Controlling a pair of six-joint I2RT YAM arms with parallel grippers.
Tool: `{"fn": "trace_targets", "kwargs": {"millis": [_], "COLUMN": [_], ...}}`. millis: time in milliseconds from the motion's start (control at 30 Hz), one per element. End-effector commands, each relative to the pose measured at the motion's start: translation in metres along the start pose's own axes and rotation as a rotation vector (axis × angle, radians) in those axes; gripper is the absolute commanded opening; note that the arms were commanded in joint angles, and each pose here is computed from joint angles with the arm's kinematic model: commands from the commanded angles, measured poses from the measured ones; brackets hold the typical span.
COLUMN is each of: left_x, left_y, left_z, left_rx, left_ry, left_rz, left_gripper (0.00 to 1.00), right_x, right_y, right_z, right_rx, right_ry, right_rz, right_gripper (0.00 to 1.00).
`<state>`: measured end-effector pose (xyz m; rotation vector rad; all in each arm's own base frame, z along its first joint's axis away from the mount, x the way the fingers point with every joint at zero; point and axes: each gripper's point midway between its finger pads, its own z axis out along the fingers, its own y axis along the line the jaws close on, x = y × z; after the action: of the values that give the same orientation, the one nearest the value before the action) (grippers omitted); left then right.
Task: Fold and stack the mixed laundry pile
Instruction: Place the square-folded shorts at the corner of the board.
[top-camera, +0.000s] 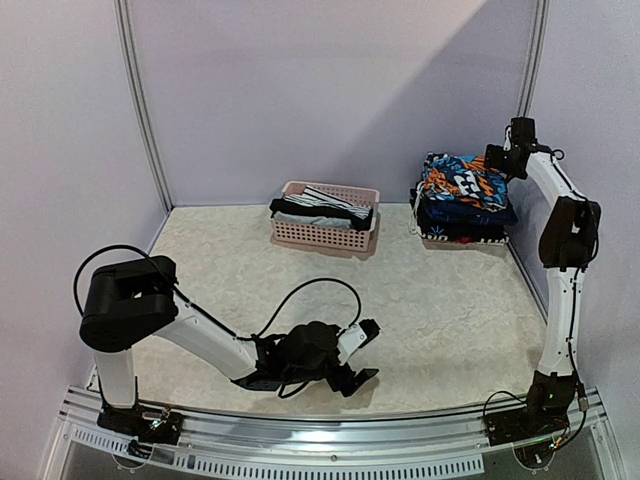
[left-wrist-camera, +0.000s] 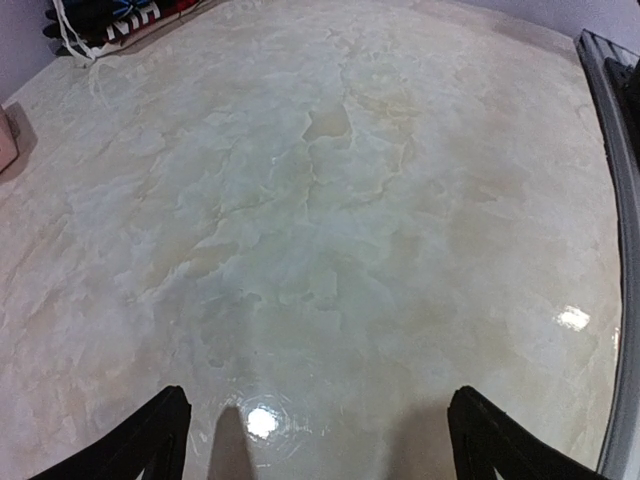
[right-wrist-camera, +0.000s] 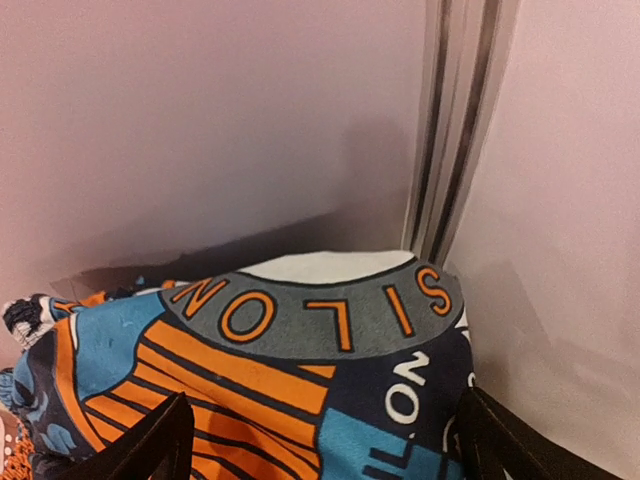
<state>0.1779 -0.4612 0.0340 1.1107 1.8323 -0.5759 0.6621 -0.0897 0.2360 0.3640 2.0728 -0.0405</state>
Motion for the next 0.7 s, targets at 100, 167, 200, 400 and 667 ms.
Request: {"fn": "trace_targets", "kwargs": {"millis": [100,167,200,400,667], "left_x": [0.006,0.005,0.005,0.008,0.012], "left_y": [-0.005,-0.007,-0.007,-0.003,-0.002], "left_z": [0.002,0.002,0.003,-0.003,-0.002], "left_rx": [0.009,0.018,0.020,0.002,-0.001], "left_ry": [-0.003,-0.007,-0.009,-0.008,-0.005], "left_rz": [0.008,0.006,0.006,-0.003,0.002], "left_gripper": [0.91,0.91,0.91,0.91,0.91], "right_x": [-0.012,-0.004,-0.002,-0.006,0.003], "right_y": [-0.007,0.001,0.007,-0.002,-0.026], "right_z": [-0.042,-0.038,-0.035,-0.047,-0.078], "right_rx": [0.095,0.046,0.006,0.009,0.064], "right_ry": [-0.056,-0.039,-0.035,-0.140,-0.249], "right_rz": [0.252,0.315,0.338,0.438,0.610], "right_gripper": [0.92,0.91,0.90,0.92,0.87]}}
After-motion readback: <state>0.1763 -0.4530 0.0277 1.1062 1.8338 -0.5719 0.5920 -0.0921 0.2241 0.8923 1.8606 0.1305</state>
